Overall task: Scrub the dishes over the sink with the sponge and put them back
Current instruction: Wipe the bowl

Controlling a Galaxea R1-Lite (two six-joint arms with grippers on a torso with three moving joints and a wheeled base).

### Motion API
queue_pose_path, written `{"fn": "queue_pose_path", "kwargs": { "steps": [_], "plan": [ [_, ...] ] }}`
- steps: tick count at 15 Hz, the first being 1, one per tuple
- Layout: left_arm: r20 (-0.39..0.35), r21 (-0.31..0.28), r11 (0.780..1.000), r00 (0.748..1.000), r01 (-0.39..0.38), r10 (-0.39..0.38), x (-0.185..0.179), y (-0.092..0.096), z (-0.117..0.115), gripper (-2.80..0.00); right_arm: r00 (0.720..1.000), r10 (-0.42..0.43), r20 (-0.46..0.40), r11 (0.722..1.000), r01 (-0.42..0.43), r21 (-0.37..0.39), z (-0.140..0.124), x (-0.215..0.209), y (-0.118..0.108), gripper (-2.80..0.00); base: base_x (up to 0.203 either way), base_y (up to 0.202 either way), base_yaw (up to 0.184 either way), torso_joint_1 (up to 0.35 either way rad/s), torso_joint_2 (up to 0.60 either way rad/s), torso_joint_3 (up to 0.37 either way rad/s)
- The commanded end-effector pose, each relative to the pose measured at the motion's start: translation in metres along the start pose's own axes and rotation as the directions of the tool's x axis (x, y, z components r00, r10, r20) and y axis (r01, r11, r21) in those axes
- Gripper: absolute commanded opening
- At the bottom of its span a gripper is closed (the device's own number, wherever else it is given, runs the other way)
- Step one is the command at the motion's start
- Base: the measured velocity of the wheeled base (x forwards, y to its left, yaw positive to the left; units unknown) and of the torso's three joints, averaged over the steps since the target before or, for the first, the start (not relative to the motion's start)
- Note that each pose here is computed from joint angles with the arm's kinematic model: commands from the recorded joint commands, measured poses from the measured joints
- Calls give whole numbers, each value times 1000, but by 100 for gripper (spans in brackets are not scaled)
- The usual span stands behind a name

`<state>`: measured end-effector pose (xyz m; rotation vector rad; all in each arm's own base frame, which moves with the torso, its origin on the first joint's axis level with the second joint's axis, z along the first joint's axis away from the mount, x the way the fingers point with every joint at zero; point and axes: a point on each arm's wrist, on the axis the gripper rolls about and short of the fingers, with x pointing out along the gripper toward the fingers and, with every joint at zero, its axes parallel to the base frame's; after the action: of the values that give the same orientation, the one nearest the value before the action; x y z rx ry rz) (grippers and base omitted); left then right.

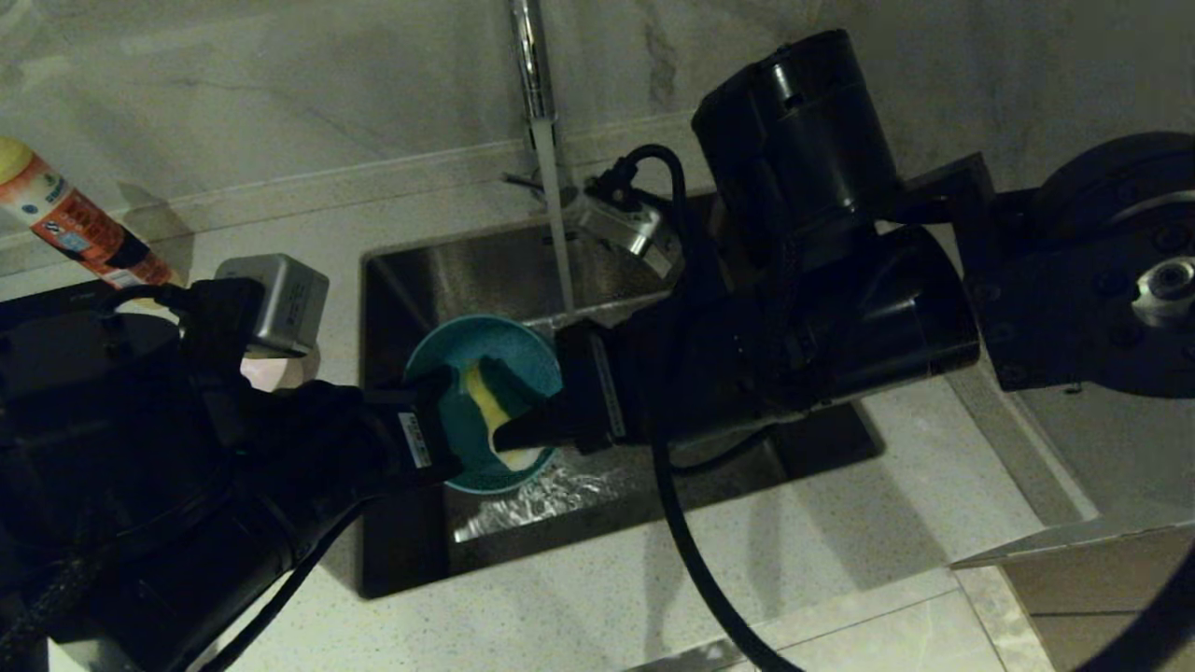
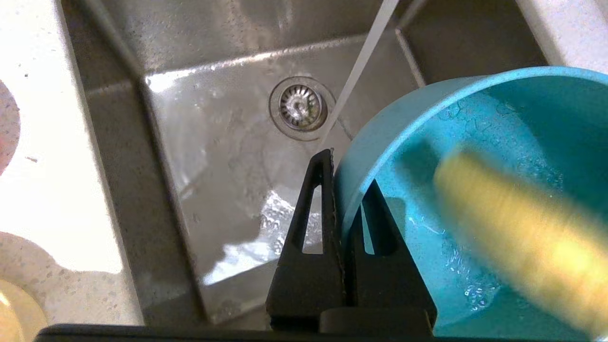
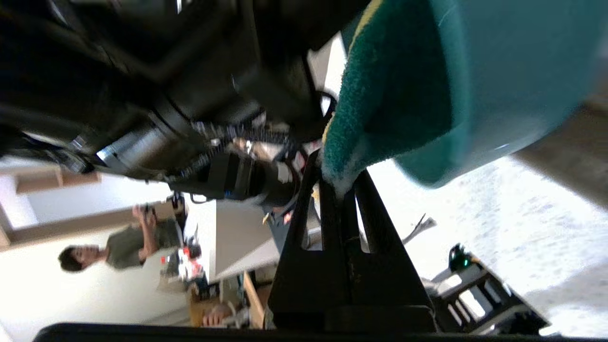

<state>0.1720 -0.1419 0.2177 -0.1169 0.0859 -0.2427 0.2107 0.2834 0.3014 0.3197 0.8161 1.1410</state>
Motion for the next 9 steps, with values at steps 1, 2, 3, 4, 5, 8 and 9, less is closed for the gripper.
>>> {"fn": "queue_pose_path", "kwargs": {
  "steps": [1,2,3,4,5,8,9],
  "plan": [
    [5,-2,1000,1000,-1,1,-2,1,0,-280,999,4,35,1000,-4,-2,8,-8,1,-280,0,0,0,0,0,0],
    [2,-1,1000,1000,-2,2,-2,1,0,-280,999,8,45,1000,-8,-7,10,-10,2,-280,0,0,0,0,0,0],
    [1,0,1000,1000,-2,2,-2,1,-1,-280,999,7,46,1000,-7,-8,10,-10,3,-280,0,0,0,0,0,0],
    [-5,1,1000,1000,-3,3,-2,2,-3,-280,999,5,43,1000,-5,-7,10,-9,2,-280,0,0,0,0,0,0],
    [-13,8,1000,1000,-4,4,-3,2,-5,-280,999,3,40,1000,-3,-6,10,-7,1,-280,0,0,0,0,0,0],
    [-19,12,1000,1000,-5,5,-3,3,-7,-280,999,7,46,1000,-6,-10,10,-10,2,-280,0,0,0,0,0,0],
    [-21,11,1000,1000,-4,4,-3,3,-7,-280,999,6,45,1000,-6,-9,10,-9,2,-280,0,0,0,0,0,0]
  ]
}}
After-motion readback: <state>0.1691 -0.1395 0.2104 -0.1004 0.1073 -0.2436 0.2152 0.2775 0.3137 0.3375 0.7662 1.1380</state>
